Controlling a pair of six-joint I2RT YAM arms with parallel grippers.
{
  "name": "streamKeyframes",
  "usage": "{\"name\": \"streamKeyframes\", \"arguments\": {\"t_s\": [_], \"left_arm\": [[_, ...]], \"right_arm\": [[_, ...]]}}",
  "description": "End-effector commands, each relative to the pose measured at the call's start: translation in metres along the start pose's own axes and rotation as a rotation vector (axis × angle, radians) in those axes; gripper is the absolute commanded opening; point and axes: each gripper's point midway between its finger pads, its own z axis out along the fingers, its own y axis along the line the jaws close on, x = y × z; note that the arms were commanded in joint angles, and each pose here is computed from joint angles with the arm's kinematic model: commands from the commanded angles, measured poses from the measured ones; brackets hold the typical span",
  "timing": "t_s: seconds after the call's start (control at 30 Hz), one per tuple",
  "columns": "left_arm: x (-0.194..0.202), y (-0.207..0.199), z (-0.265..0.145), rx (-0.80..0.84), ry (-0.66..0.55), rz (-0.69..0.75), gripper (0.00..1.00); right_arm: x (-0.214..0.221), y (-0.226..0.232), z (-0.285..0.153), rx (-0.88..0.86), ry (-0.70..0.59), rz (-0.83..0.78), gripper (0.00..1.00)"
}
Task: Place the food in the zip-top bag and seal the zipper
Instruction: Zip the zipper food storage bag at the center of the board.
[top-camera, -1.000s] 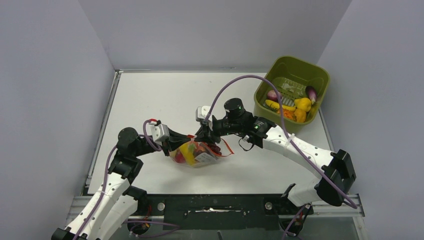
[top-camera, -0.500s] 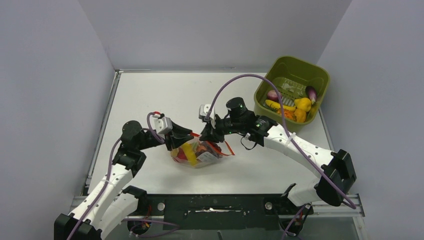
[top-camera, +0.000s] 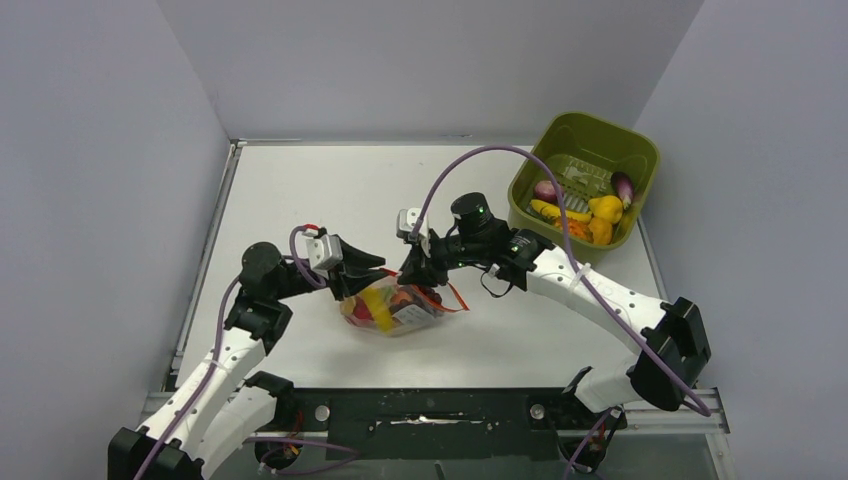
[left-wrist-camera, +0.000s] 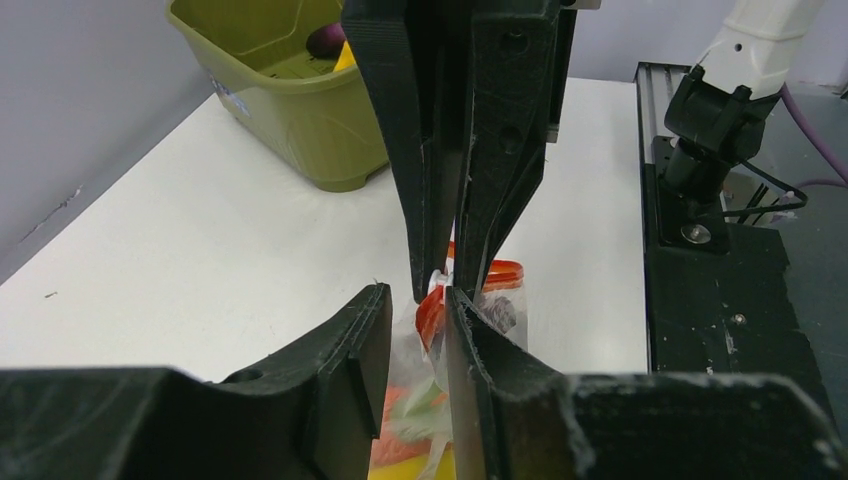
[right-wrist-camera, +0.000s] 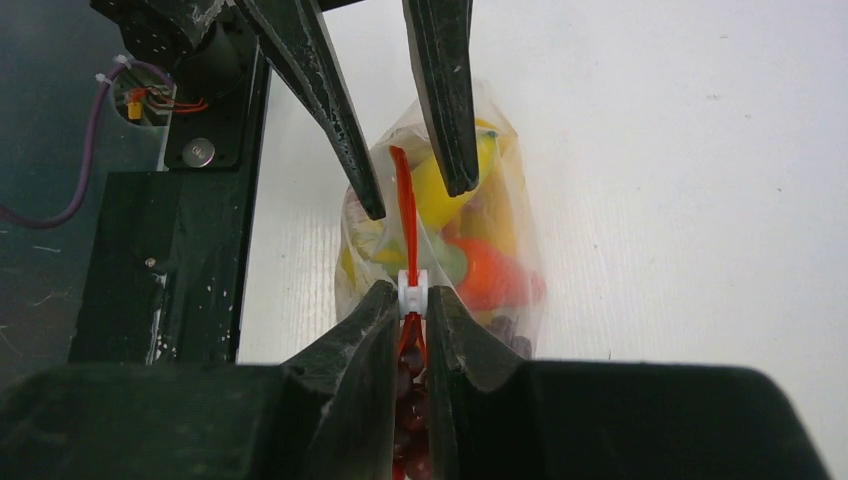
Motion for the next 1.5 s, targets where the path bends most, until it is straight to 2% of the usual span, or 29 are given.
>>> {"name": "streamKeyframes", "arguments": {"t_s": [0.0,0.07,0.1,0.17,0.2,0.57,0.73,1.2,1.33,1.47], "left_arm": [[-0.023,-0.003,0.0,0.015,-0.062,0.085,0.26],[-0.024,-0.003,0.001,0.022,-0.061,0.085,0.25],[-0.024,-0.004,0.001,0.029,-0.058,0.082,0.21],[-0.022,-0.006,0.001,0.049,-0.046,0.082,0.04],[-0.021,-0.007,0.001,0.053,-0.042,0.084,0.0],[-0.03,0.0,-0.005,-0.027,-0.016,0.077,0.0],[-0.041,0.006,-0.011,-0.094,-0.022,0.114,0.0],[-0.054,0.003,-0.016,-0.113,-0.032,0.145,0.0],[-0.069,0.011,-0.02,-0.179,-0.047,0.179,0.0],[-0.064,0.012,-0.025,-0.201,-0.027,0.205,0.0]], "right_arm": [[-0.031,-0.002,-0.002,-0.018,-0.075,-0.055,0.0],[-0.031,-0.002,-0.002,-0.02,-0.074,-0.055,0.0],[-0.031,-0.002,-0.002,-0.022,-0.072,-0.056,0.0],[-0.031,-0.002,-0.002,-0.026,-0.071,-0.059,0.0],[-0.031,-0.001,-0.002,-0.029,-0.07,-0.061,0.0],[-0.023,-0.002,-0.009,0.012,-0.047,-0.067,0.0],[-0.014,-0.004,-0.015,0.06,-0.028,-0.055,0.0],[0.001,-0.012,-0.035,0.182,-0.02,-0.013,0.0],[0.008,-0.018,-0.043,0.218,0.009,-0.003,0.0],[0.014,-0.026,-0.053,0.253,0.03,0.028,0.0]]}}
